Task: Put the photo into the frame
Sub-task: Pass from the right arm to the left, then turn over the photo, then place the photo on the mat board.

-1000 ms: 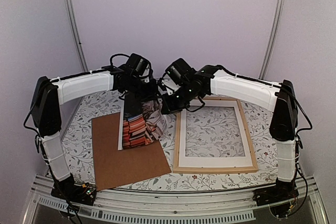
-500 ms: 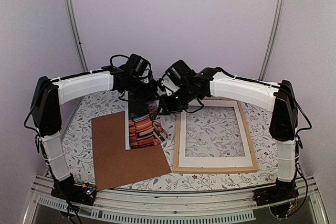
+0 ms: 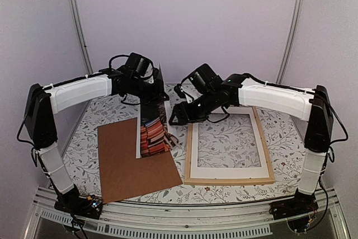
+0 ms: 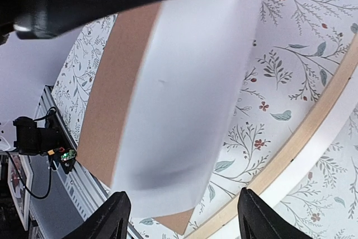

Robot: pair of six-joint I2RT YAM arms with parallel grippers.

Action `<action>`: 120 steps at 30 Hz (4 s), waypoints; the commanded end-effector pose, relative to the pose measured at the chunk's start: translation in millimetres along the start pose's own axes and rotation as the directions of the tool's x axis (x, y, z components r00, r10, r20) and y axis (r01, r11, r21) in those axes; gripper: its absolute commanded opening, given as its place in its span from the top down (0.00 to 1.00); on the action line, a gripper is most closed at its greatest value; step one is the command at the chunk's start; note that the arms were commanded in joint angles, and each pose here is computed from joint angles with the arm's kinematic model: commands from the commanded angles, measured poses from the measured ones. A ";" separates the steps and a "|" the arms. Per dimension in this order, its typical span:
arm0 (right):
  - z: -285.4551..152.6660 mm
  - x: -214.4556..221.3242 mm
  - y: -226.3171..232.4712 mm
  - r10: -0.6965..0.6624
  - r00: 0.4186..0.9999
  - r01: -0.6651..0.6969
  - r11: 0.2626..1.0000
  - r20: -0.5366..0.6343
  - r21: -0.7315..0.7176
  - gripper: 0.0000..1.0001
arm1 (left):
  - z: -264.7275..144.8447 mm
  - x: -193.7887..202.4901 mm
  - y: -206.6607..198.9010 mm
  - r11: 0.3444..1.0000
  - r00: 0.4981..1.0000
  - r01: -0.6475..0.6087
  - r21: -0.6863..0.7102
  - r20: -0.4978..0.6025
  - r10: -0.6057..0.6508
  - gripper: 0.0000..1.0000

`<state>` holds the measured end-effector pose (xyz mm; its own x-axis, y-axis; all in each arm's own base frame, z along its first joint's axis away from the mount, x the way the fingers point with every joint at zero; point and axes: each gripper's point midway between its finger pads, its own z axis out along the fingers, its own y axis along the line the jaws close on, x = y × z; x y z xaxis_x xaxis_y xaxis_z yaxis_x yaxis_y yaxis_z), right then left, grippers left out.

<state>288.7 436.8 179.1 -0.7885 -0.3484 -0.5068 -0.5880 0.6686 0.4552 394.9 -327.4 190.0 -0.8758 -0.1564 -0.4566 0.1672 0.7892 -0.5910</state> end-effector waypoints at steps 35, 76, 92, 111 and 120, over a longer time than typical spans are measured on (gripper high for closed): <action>-305.5 64.6 -322.5 0.336 0.783 -0.594 0.652 0.523 0.471 0.27 | -77.3 9.9 -314.5 0.557 0.939 -0.246 0.793 0.053 0.339 1.00; -243.7 95.3 -333.4 0.445 0.785 -0.602 0.713 0.430 0.361 0.26 | 70.3 94.2 -81.0 0.916 0.983 0.102 0.389 -0.184 -0.031 1.00; -233.9 100.9 -335.0 0.460 0.786 -0.603 0.718 0.413 0.348 0.25 | 80.7 109.3 -97.6 0.894 0.965 0.167 0.417 -0.253 -0.062 1.00; -227.0 103.3 -334.3 0.469 0.784 -0.604 0.728 0.406 0.326 0.23 | 94.1 130.2 -72.1 0.956 0.952 0.118 0.268 -0.303 -0.033 0.87; -225.2 102.1 -335.4 0.470 0.785 -0.603 0.730 0.404 0.322 0.22 | 90.6 123.8 -80.4 0.952 0.960 0.074 0.298 -0.281 0.013 1.00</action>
<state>362.3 27.4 141.6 -0.8230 0.3080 -0.4773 0.1121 0.9118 0.3951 314.9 -456.7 112.2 -0.9754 0.0032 -0.2203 0.1810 0.5823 -0.7926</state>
